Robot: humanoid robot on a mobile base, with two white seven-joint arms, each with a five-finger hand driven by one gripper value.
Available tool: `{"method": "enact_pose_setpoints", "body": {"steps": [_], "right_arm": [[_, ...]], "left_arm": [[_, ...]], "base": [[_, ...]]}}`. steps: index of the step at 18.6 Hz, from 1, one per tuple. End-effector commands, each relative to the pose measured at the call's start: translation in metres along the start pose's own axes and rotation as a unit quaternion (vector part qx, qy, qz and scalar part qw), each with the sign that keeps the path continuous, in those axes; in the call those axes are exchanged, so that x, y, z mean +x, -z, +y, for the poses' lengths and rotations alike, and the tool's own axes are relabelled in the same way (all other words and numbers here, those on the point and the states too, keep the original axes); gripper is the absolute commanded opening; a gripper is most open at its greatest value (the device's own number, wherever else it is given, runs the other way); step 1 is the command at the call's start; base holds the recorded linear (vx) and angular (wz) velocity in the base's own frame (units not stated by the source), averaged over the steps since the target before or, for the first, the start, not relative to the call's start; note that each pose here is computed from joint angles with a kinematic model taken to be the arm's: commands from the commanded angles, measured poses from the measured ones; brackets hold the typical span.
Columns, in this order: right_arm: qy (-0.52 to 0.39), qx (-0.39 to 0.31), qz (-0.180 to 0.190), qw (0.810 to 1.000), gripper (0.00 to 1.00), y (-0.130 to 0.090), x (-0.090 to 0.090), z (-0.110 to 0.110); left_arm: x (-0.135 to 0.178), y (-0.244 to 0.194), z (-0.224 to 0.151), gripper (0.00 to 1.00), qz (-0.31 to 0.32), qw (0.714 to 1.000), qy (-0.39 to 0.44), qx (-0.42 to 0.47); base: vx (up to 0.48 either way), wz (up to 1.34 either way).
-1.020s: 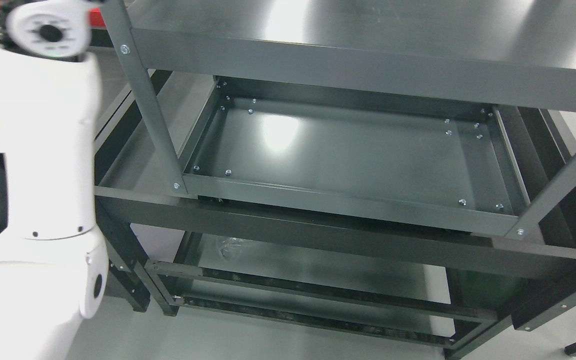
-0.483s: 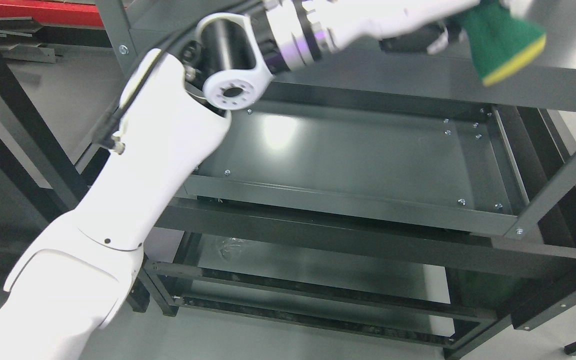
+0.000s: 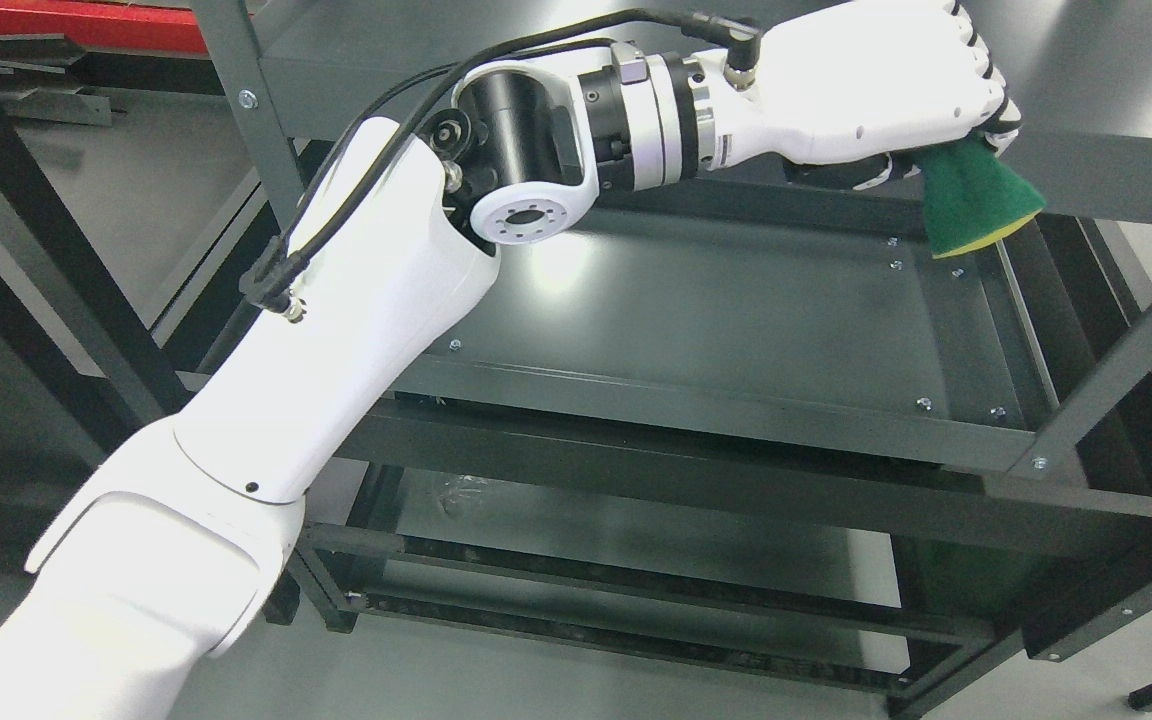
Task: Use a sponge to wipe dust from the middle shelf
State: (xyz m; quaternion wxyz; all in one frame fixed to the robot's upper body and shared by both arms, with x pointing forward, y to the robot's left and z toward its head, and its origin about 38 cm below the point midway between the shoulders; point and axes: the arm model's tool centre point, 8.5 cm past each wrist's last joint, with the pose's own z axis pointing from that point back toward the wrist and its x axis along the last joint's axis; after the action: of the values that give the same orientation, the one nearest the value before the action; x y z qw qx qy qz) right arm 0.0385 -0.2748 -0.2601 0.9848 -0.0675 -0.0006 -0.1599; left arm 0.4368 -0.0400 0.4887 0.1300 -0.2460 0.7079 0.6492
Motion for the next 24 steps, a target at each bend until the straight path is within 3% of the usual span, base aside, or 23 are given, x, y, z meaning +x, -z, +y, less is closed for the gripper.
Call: {"method": "enact_pose_setpoints", "body": {"steps": [1, 4, 8, 13, 18, 24], "right_arm": [[0.001, -0.007, -0.011, 1.0, 1.0, 0.0, 0.01, -0.01], [0.001, -0.007, -0.011, 1.0, 1.0, 0.0, 0.01, -0.01], [0.001, -0.007, -0.011, 1.0, 1.0, 0.0, 0.01, -0.01], [0.001, -0.007, -0.011, 1.0, 1.0, 0.0, 0.01, -0.01], [0.001, -0.007, -0.011, 1.0, 1.0, 0.0, 0.01, -0.01], [0.001, -0.007, -0.011, 1.0, 1.0, 0.0, 0.01, -0.01]], "left_arm": [[-0.026, -0.032, 0.03, 0.0, 0.016, 0.999, 0.036, 0.006], [-0.025, -0.047, 0.041, 0.0, 0.017, 0.998, 0.053, -0.008], [-0.045, -0.084, 0.062, 0.0, 0.072, 0.995, 0.058, -0.031], [-0.062, -0.136, 0.033, 0.0, 0.121, 0.991, -0.023, -0.053], [-0.04, -0.174, 0.008, 0.0, 0.09, 0.99, -0.09, -0.058], [-0.058, -0.287, 0.029, 0.0, 0.143, 0.984, -0.083, -0.069]], "base": [[0.0, 0.0], [0.0, 0.0], [0.0, 0.0], [0.0, 0.0], [0.002, -0.05], [0.013, -0.15]]}}
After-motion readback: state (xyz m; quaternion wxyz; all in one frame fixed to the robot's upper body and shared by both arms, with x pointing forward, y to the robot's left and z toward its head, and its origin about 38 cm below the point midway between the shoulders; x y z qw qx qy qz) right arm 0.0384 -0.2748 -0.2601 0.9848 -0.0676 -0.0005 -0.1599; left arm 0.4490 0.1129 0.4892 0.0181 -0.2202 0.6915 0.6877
